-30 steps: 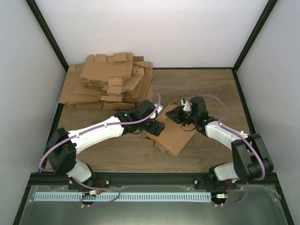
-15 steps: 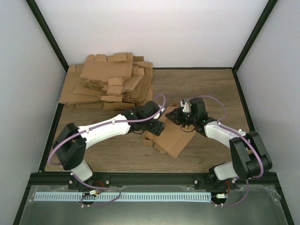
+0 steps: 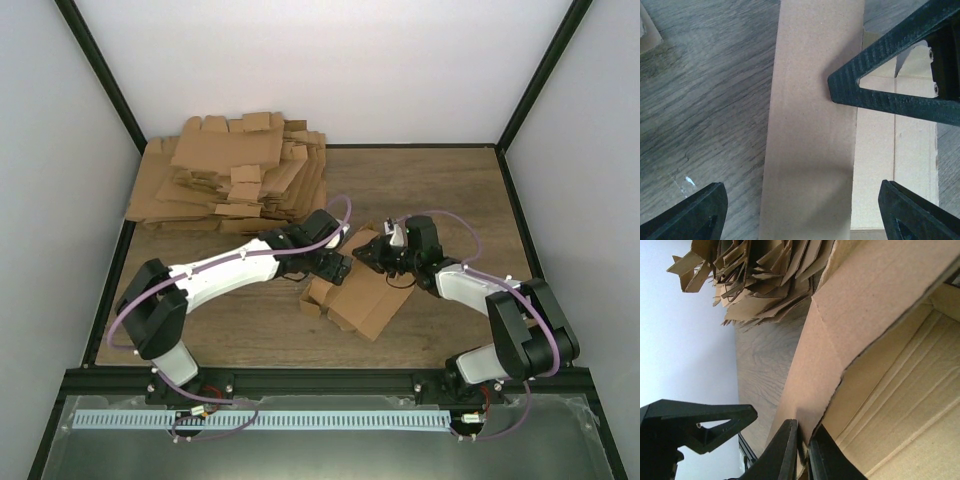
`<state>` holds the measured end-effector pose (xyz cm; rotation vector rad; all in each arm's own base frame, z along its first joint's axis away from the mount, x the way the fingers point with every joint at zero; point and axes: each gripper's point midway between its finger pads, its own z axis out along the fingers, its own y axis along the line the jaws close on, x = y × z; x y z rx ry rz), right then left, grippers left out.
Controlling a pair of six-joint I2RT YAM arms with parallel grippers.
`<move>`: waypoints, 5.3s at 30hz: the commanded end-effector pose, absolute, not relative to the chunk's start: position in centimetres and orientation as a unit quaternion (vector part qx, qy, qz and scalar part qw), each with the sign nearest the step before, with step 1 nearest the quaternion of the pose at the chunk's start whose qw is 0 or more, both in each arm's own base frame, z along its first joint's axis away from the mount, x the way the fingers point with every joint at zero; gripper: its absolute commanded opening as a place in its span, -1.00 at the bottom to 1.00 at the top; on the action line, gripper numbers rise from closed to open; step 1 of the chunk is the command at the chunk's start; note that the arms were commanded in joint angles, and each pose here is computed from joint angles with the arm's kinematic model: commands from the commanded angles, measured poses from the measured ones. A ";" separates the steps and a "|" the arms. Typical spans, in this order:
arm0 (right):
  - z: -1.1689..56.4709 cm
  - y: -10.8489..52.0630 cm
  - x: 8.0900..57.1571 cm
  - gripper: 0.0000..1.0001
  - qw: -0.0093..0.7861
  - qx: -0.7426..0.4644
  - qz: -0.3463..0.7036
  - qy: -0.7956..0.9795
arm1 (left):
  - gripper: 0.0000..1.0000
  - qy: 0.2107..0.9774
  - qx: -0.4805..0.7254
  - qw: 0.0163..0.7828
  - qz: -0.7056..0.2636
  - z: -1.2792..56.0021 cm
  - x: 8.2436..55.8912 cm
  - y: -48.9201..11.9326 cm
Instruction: Fold the paper box
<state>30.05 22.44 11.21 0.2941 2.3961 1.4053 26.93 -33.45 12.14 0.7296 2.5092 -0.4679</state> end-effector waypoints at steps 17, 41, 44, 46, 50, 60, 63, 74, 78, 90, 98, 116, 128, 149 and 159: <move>9.4 22.0 29.3 -0.82 0.179 0.072 0.465 0.864 | 0.35 0.917 0.305 0.194 -0.168 10.3 26.9 -33.7; 9.5 22.4 29.4 -0.82 0.174 0.057 0.466 0.865 | 0.45 0.918 0.307 0.168 -0.186 9.0 28.5 -34.7; 9.6 22.4 29.6 -0.81 0.175 0.057 0.465 0.866 | 0.37 0.913 0.316 0.168 -0.196 9.4 28.2 -35.1; 9.5 22.3 29.6 -0.79 0.175 0.058 0.459 0.869 | 0.32 0.912 0.318 0.170 -0.194 9.6 28.2 -35.0; 9.5 22.2 29.9 -0.74 0.181 0.047 0.451 0.873 | 0.27 0.912 0.323 0.175 -0.182 10.1 28.1 -34.3; 9.6 20.8 29.5 -0.51 0.202 0.040 0.423 0.883 | 0.16 0.913 0.330 0.157 -0.180 9.9 26.7 -33.2; 10.2 19.9 29.3 -0.48 0.220 0.040 0.416 0.881 | 0.14 0.912 0.332 0.153 -0.185 9.9 26.3 -33.1; 10.7 14.9 28.5 -0.26 0.271 0.089 0.355 0.890 | 0.12 0.913 0.335 0.136 -0.189 9.6 25.1 -32.5; 9.5 13.5 28.1 -0.26 0.264 0.117 0.330 0.899 | 0.12 0.914 0.333 0.132 -0.192 9.7 24.5 -32.0; 9.9 15.7 26.3 -0.07 0.274 0.027 0.396 0.876 | 0.12 0.912 0.340 0.105 -0.202 9.5 22.3 -30.7; 12.0 15.6 27.9 0.17 0.368 -0.054 0.363 0.855 | 0.11 0.908 0.343 0.106 -0.215 10.1 22.0 -30.9; 10.9 17.4 28.5 0.12 0.414 -0.103 0.312 0.849 | 0.11 0.901 0.343 0.093 -0.250 11.0 21.4 -30.9; 9.9 17.4 30.1 0.09 0.404 -0.085 0.285 0.865 | 0.11 0.895 0.346 0.092 -0.266 11.6 21.1 -31.1; 11.1 16.8 30.5 0.11 0.389 -0.037 0.286 0.875 | 0.13 0.901 0.344 0.083 -0.253 10.6 21.1 -30.5; 13.7 18.7 30.8 0.19 0.387 -0.080 0.320 0.861 | 0.13 0.900 0.345 0.079 -0.256 10.5 21.0 -30.6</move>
